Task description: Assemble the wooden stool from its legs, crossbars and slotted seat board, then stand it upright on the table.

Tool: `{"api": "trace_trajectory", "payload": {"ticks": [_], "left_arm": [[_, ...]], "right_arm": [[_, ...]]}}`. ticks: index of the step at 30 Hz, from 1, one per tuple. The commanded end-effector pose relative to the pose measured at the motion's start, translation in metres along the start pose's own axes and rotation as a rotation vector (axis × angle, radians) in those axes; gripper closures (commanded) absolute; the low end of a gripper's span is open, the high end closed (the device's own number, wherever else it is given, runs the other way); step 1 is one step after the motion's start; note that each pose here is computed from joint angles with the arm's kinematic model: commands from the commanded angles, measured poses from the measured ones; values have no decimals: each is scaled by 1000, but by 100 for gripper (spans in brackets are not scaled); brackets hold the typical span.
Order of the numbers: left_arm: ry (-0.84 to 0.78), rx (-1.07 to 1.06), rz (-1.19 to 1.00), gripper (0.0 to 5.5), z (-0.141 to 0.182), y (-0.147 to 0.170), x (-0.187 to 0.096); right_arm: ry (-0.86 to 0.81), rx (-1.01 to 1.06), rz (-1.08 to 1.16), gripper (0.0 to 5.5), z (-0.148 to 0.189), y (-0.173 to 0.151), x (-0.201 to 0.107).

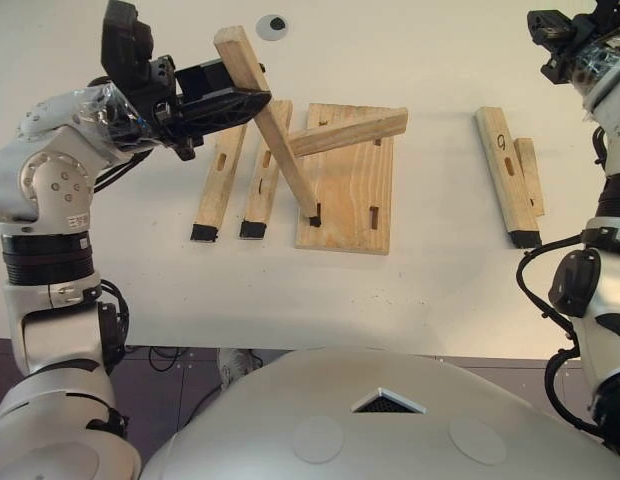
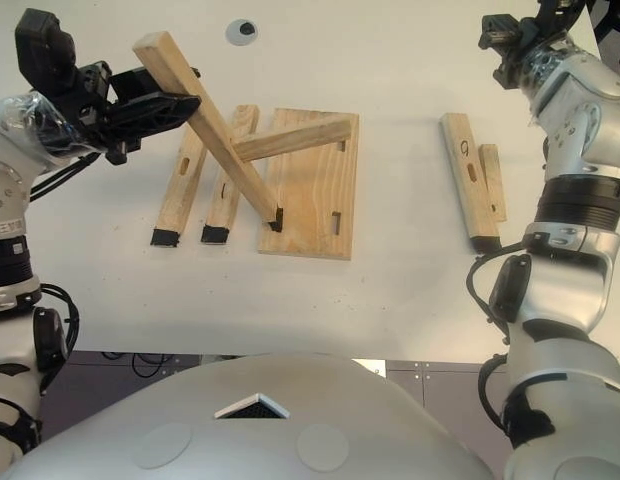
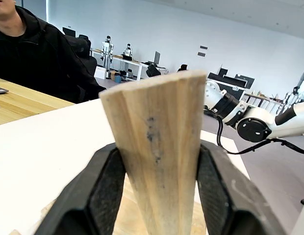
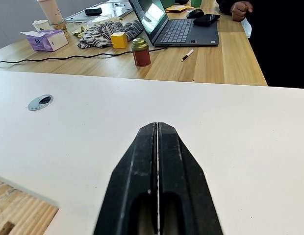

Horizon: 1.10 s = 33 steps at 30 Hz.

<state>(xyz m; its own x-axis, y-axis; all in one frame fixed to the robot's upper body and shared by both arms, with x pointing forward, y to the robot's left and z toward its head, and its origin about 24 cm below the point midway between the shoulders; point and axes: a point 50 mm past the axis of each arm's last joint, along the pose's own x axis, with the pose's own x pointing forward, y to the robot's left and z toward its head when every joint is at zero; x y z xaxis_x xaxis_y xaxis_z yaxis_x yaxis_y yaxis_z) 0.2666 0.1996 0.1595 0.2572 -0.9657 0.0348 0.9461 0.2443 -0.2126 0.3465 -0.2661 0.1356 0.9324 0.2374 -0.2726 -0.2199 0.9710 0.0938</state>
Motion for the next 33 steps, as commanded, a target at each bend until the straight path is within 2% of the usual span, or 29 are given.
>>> {"api": "trace_trajectory", "payload": {"ticks": [1,11,25,29,33], "left_arm": [[192,94,75,350,-4,-6,-5],[258,230,81,350,-3,-24,-2],[235,352,143,350,-5,-31,4],[291,317,153,350,5,-21,9],[337,362,155,350,34,-8,28]], "right_arm": [[17,61,-9,550,-6,1,0],[16,51,-12,550,-11,4,-3],[13,55,-22,550,-16,4,-7],[14,60,-24,550,-18,4,-7],[10,67,-26,550,-20,6,-6]]}}
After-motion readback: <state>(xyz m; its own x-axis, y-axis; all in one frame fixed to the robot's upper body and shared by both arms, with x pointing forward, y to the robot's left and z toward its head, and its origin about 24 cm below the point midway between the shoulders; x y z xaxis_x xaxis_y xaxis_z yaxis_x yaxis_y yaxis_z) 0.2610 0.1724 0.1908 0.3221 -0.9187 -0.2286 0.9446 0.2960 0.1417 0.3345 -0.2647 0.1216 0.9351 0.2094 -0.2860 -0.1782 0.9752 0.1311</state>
